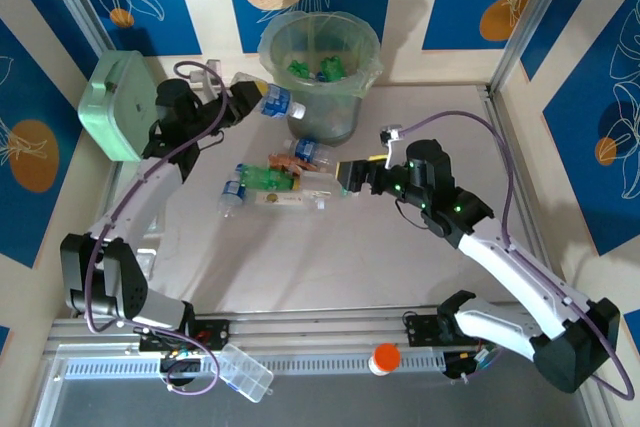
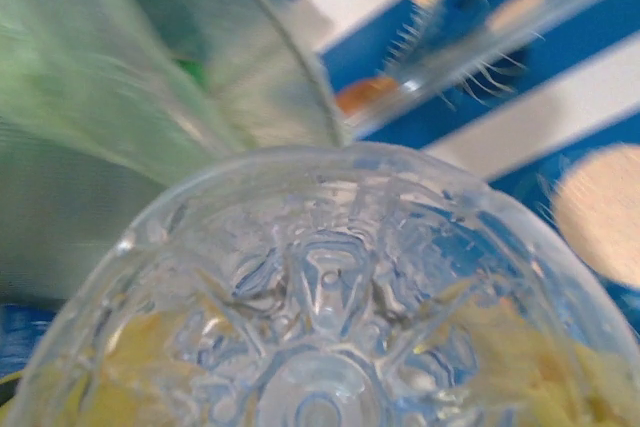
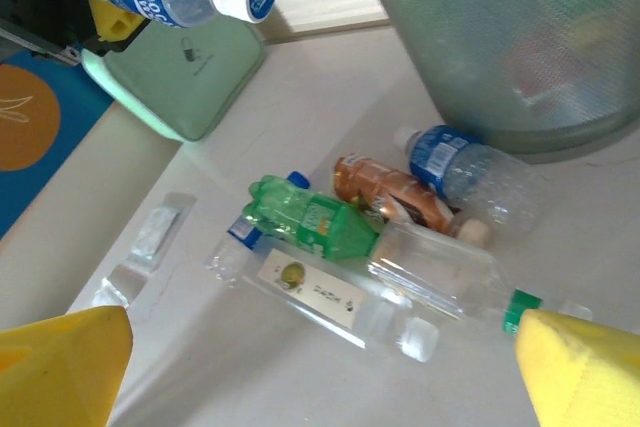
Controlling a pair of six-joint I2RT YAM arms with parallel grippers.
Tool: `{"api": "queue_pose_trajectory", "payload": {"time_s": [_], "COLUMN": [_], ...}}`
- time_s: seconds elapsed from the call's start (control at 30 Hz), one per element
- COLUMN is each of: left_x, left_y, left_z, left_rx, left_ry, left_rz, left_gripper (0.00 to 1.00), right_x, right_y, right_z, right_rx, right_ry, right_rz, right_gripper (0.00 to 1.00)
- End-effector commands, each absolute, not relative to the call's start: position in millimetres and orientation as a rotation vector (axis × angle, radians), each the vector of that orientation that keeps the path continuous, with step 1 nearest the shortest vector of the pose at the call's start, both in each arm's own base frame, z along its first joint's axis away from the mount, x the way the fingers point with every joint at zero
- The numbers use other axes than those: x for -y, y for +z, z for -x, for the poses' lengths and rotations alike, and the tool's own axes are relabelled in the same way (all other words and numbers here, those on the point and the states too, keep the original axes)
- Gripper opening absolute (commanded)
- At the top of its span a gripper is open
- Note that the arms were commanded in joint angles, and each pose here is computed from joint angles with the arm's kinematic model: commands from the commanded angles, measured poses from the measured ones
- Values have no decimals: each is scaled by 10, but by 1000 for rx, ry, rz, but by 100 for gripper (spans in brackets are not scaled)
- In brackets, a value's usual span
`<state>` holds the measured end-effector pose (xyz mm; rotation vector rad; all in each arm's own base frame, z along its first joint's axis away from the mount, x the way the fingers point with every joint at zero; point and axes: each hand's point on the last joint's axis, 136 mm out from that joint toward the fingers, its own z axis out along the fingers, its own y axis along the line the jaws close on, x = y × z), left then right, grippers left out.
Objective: Put the plastic bottles in the bin
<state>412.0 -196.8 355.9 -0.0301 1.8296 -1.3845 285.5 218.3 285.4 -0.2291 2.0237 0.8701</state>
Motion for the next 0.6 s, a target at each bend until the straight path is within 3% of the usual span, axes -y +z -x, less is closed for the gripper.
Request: {"api": "queue_pose_trajectory", "payload": {"time_s": [0.0, 0.23, 0.57], "left_x": [2191, 2409, 2399], "left_y": [3834, 4090, 4175], "left_z": [-3714, -3344, -3353], "left_rx": [-1706, -1548, -1453], "left_ry": [-1564, -1834, -1983], "left_rz": [-205, -293, -245], "left_gripper": [46, 45, 38], "right_x": [-2296, -2512, -2787], "right_y": [3280, 3666, 3791], "right_z": [-2881, -2932, -2919], "right_rx": [-1918, -1796, -1737], "right_ry": [1113, 1681, 1811], "right_rz": [254, 311, 399], "right_gripper": [100, 98, 89]}}
